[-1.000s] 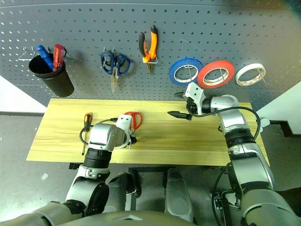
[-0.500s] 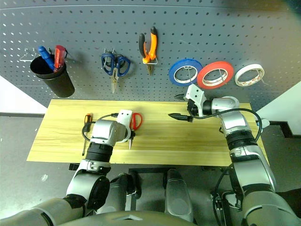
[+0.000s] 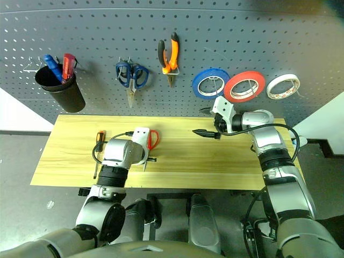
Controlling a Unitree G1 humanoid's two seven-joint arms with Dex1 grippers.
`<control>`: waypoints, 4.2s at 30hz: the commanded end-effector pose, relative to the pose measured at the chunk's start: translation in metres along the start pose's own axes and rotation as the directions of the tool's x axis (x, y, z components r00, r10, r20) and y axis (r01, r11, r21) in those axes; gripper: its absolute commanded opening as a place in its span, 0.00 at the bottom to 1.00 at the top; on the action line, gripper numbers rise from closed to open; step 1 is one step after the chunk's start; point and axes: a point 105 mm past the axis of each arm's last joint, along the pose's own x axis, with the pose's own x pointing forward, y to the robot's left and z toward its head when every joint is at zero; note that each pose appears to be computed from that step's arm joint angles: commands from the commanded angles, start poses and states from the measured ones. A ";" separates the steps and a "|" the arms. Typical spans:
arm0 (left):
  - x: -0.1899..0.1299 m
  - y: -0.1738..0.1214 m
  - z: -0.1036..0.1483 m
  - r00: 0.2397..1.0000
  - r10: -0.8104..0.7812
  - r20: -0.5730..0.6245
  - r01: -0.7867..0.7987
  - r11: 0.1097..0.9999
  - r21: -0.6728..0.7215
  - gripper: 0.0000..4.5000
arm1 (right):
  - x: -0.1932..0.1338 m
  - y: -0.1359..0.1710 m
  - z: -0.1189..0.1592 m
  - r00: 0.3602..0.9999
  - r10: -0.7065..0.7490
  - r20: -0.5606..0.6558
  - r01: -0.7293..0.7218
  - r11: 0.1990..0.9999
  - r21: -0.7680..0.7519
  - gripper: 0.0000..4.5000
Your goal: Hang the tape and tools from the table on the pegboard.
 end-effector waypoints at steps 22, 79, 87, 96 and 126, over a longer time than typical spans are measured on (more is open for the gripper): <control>-0.112 0.068 -0.024 0.911 -0.275 0.308 0.119 0.889 0.442 0.06 | -0.038 0.008 0.042 0.986 0.126 0.105 -0.128 0.992 0.015 1.00; -0.130 0.040 0.062 0.424 -0.300 0.854 -0.207 0.886 0.414 0.06 | -0.051 0.018 0.069 0.969 0.162 0.187 -0.170 0.985 0.023 1.00; -0.119 0.037 0.085 0.448 -0.247 0.859 -0.226 0.899 0.376 0.06 | -0.051 0.017 0.069 0.970 0.157 0.185 -0.164 0.986 0.021 1.00; -0.112 0.017 0.113 0.443 -0.221 0.869 -0.195 0.922 0.335 0.06 | -0.048 0.019 0.072 0.967 0.163 0.196 -0.170 0.985 0.019 1.00; -0.138 0.085 0.040 0.424 -0.089 0.901 -0.210 0.958 0.194 1.00 | -0.032 0.042 0.097 0.919 0.218 0.328 -0.239 0.971 0.024 1.00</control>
